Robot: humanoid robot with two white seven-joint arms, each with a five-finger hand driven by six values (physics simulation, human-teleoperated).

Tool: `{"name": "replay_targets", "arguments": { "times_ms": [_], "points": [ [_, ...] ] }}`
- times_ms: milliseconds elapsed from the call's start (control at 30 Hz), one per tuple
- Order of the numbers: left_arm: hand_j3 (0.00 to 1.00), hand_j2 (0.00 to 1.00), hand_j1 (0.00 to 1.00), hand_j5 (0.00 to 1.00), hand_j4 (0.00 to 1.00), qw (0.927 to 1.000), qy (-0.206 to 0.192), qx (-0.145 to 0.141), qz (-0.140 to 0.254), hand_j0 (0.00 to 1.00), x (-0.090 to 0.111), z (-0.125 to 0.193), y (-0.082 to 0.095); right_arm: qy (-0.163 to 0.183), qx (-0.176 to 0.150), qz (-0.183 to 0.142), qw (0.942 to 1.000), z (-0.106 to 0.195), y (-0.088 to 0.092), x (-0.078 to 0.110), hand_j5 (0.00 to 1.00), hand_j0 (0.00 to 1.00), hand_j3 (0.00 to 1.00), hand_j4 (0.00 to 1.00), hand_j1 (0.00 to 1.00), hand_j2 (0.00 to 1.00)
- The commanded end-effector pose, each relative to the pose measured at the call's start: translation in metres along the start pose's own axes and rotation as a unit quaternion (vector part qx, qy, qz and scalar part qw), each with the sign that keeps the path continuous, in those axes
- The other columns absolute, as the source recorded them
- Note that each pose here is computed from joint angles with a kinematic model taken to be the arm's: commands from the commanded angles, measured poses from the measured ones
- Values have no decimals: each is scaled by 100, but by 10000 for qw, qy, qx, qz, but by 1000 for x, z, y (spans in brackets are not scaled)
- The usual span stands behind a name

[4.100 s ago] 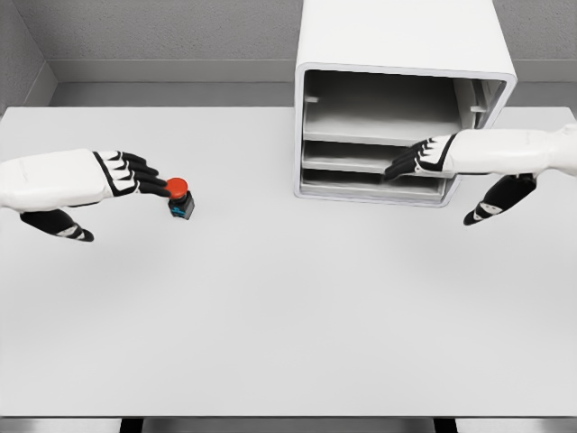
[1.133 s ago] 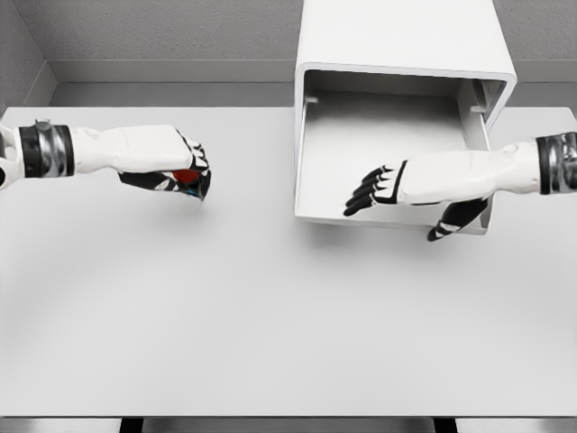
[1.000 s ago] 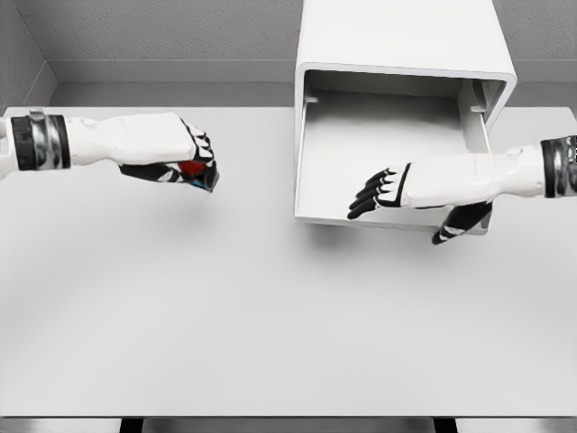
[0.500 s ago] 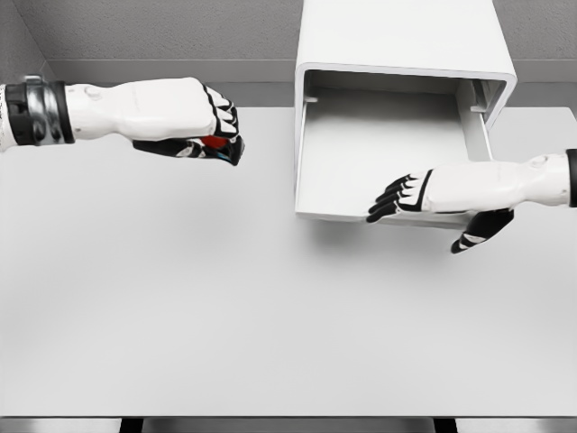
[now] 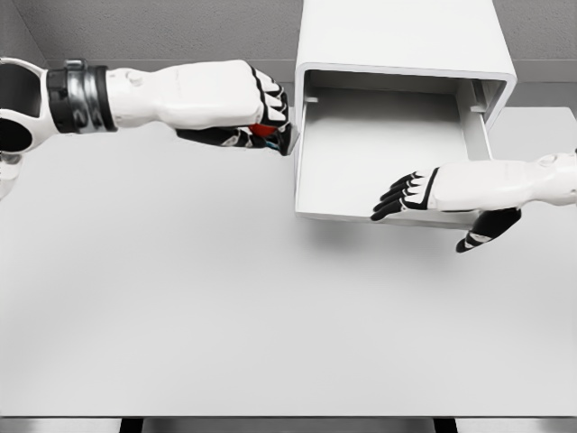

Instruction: Slide open multi-storey tabletop storage cabinets and put open load switch and slide close multi-storey tabletop storage cabinets

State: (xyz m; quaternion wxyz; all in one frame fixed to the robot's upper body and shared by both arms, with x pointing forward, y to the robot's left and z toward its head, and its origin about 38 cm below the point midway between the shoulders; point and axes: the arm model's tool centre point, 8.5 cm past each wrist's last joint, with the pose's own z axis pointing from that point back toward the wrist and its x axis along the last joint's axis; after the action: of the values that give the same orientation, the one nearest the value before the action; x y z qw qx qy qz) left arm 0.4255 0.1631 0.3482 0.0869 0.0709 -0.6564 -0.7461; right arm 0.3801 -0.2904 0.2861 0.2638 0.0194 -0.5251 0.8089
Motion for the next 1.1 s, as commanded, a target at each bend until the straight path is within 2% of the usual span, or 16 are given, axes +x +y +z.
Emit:
{"name": "replay_targets", "arguments": {
  "times_ms": [0, 167, 333, 533, 667, 900, 1067],
  "points": [
    [45, 45, 45, 45, 45, 10000, -56, 71, 20, 45, 2, -6, 2, 22, -25, -31, 10000, 2, 0, 0, 100, 100, 100, 100, 100, 100],
    [46, 46, 46, 46, 46, 9995, -256, 194, -32, 46, 8, -24, 9, 97, -33, -22, 9999, 9, 0, 0, 100, 100, 100, 100, 100, 100],
    [46, 46, 46, 46, 46, 9988, -439, 199, -105, 46, 16, -54, 3, 95, -79, 2, 9999, 9, -3, 1, 100, 100, 100, 100, 100, 100],
    [46, 46, 46, 46, 46, 9987, -372, 220, 259, 46, 2, -75, -12, 112, -129, 5, 9999, 11, -4, 0, 100, 100, 100, 100, 100, 100],
    [46, 46, 46, 46, 46, 9990, -264, 156, 336, 46, -6, -85, -20, 137, -130, 7, 9998, 13, -4, 0, 100, 100, 100, 100, 100, 100],
    [46, 46, 46, 46, 46, 9986, -354, 143, 370, 46, 1, -104, -28, 167, -134, 1, 9998, 15, -3, 0, 100, 100, 100, 100, 100, 100],
    [46, 46, 46, 46, 46, 9986, -313, 119, 403, 46, -2, -108, -31, 173, -136, -2, 9998, 15, -3, 0, 100, 100, 100, 100, 100, 100]
  ]
}}
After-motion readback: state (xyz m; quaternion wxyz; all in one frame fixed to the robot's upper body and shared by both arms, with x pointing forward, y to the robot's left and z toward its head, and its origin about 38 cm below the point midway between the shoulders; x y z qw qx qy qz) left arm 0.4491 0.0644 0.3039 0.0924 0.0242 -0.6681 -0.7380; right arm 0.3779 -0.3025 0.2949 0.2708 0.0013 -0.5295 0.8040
